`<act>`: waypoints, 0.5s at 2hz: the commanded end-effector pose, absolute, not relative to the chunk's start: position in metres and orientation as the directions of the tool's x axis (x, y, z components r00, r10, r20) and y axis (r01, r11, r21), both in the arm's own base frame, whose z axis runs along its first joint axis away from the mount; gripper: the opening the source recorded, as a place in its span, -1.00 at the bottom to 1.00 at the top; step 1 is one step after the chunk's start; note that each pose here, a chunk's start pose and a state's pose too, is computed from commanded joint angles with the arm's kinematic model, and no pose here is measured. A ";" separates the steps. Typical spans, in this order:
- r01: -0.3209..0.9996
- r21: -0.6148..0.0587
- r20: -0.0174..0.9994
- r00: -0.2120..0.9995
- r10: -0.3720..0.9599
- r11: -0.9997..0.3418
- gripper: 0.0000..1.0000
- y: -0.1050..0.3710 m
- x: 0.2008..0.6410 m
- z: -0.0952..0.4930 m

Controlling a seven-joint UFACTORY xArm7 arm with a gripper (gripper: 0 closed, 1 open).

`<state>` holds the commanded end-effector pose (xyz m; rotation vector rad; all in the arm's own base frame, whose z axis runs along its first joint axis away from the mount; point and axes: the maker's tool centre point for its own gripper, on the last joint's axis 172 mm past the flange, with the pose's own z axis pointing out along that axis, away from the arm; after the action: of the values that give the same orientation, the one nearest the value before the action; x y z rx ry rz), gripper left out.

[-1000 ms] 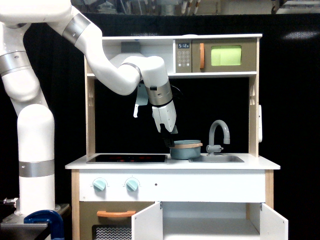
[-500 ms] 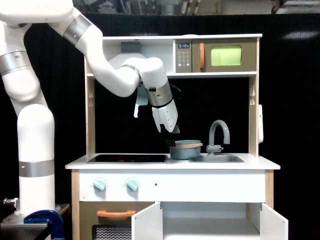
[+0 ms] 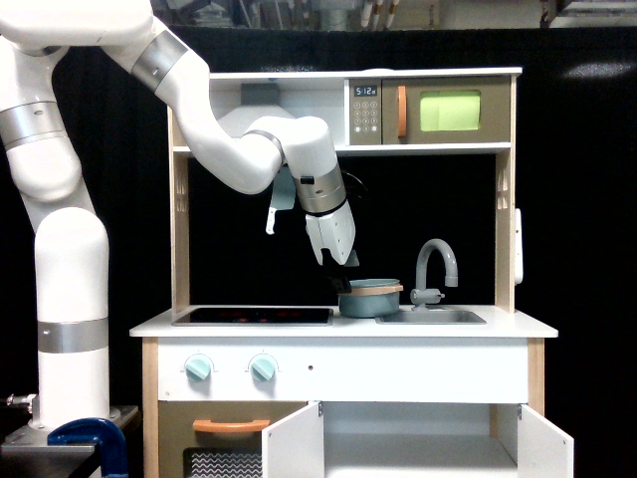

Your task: Put the bowl inside the kitchen cabinet

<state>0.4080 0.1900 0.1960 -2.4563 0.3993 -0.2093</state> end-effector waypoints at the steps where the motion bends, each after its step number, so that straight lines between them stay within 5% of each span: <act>1: -0.233 -0.615 0.052 0.941 -0.333 -0.754 1.00 0.210 0.419 0.186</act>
<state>0.4190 0.2100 0.1860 -2.4563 0.3993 -0.2093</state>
